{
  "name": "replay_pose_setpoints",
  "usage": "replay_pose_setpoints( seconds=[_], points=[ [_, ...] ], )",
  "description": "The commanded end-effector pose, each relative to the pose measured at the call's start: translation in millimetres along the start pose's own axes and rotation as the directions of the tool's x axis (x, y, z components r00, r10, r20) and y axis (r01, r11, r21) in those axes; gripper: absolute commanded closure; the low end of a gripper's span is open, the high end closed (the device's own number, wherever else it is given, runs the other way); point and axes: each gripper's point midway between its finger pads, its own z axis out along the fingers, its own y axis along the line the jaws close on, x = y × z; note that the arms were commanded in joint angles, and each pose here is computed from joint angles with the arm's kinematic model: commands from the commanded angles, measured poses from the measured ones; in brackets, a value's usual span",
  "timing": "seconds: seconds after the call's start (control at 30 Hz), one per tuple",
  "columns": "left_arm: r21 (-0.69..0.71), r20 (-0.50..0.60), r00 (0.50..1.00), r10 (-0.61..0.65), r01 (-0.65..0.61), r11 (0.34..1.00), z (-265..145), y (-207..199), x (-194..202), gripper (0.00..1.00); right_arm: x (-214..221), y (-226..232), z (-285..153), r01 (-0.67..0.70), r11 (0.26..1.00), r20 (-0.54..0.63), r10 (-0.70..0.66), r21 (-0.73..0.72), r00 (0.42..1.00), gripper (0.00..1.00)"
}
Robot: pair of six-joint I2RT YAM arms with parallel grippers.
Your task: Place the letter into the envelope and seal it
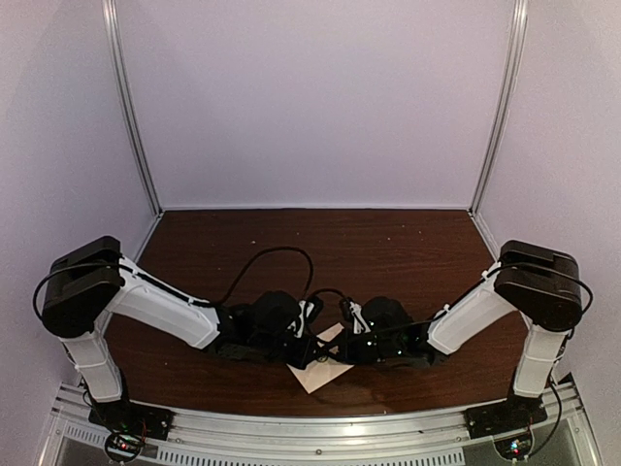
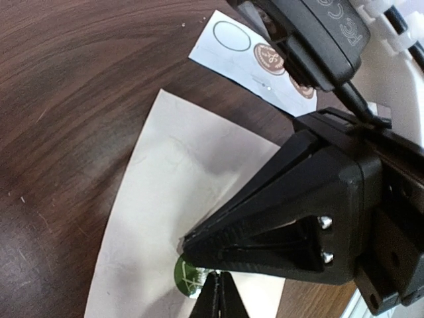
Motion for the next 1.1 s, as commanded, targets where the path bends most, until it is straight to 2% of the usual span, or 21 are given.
replay_pose_setpoints(
  seconds=[0.0, 0.37, 0.77, 0.93, 1.07],
  points=[
    [0.036, 0.013, 1.000, 0.025, -0.025, 0.999, 9.8, -9.9, -5.7, 1.00, 22.6, -46.8, -4.1, -0.022, 0.985, -0.058, 0.032, 0.169, 0.998, 1.00],
    [-0.017, -0.066, 0.998, -0.013, 0.012, 1.000, 13.4, 17.9, 34.1, 1.00, 21.1, -45.5, -6.3, -0.022, 0.985, -0.051, 0.031, 0.170, 0.998, 1.00],
    [-0.075, -0.082, 0.996, -0.039, 0.032, 0.997, 6.6, 33.5, 45.3, 1.00, 17.1, -44.9, -22.1, -0.019, 0.982, -0.026, 0.025, 0.190, 0.999, 1.00],
    [-0.075, -0.055, 0.998, -0.039, 0.035, 0.997, 1.1, 30.0, 36.1, 1.00, 8.8, -31.6, -30.6, 0.002, 0.987, -0.005, -0.002, 0.160, 1.000, 1.00],
    [-0.072, 0.000, 1.000, -0.008, 0.008, 0.997, -12.7, 14.6, 6.6, 1.00, -7.6, -9.8, -44.1, 0.045, 0.990, 0.038, -0.050, 0.133, 0.998, 1.00]
  ],
)
